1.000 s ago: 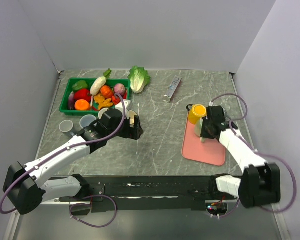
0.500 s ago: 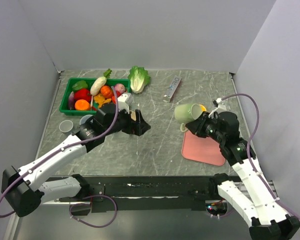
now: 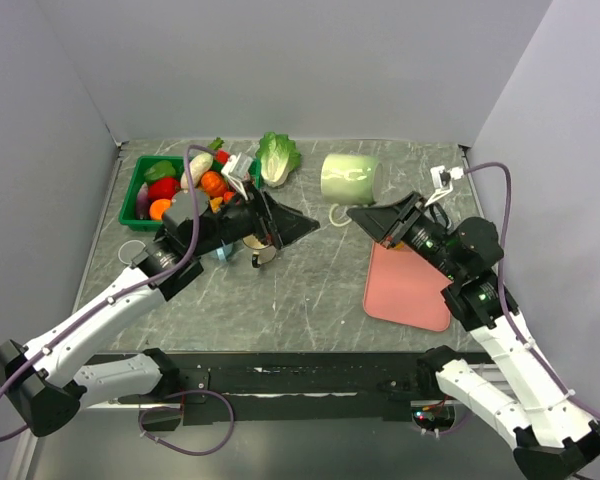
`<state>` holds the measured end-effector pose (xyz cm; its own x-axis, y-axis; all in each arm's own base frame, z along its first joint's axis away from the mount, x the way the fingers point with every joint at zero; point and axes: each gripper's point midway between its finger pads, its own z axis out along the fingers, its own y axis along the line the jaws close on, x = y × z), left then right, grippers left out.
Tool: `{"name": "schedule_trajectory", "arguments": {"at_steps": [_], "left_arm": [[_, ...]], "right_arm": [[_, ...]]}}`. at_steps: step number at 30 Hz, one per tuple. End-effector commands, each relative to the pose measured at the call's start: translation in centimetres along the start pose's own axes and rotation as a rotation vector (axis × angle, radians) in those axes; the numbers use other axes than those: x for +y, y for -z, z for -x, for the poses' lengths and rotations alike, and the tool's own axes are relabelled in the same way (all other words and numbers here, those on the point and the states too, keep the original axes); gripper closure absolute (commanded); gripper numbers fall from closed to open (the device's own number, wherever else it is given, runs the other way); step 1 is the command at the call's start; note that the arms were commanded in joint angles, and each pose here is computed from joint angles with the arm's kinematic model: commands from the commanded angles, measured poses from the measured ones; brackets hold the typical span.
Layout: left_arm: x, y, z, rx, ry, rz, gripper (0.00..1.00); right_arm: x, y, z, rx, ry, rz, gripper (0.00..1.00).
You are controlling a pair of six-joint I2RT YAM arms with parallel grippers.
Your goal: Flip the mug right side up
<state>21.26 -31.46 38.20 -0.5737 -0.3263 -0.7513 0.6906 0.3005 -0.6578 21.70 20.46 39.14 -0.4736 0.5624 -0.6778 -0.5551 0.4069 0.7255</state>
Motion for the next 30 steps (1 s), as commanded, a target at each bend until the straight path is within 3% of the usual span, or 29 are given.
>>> {"name": "schedule_trajectory", "arguments": {"at_steps": [1,10,12,13,16,18,24,27,30], "left_arm": [[-5.5,-0.2,3.1,-0.065,0.035,-0.215,0.04],[-10.3,1.1,5.1,-0.131,0.086,-0.459,0.00],[-10.6,1.3,5.4,-0.150,0.087,-0.480,0.05],[-10.6,1.4,5.5,-0.150,0.087,-0.481,0.13],[-10.9,1.2,5.3,-0.131,0.094,-0.493,0.26],[-10.9,1.1,5.2,-0.121,0.112,-0.506,0.27],[-11.0,0.8,5.1,-0.109,0.143,-0.529,0.45],[-11.2,0.9,5.3,-0.116,0.139,-0.539,0.62],[-11.3,1.1,5.4,-0.126,0.138,-0.537,0.72]], "right_arm": [[10.8,1.3,6.1,-0.192,0.098,0.371,1.00],[13.5,0.6,6.1,-0.174,0.113,0.475,1.00],[13.7,0.5,6.0,-0.169,0.104,0.484,1.00],[13.9,0.6,6.0,-0.172,0.106,0.491,1.00],[14.0,0.5,5.9,-0.173,0.095,0.494,1.00],[14.1,0.6,5.9,-0.178,0.090,0.502,1.00],[14.1,0.4,5.7,-0.180,0.077,0.508,1.00],[13.9,0.3,5.4,-0.177,0.069,0.503,1.00],[13.9,0.3,5.2,-0.168,0.079,0.491,1.00]]}}
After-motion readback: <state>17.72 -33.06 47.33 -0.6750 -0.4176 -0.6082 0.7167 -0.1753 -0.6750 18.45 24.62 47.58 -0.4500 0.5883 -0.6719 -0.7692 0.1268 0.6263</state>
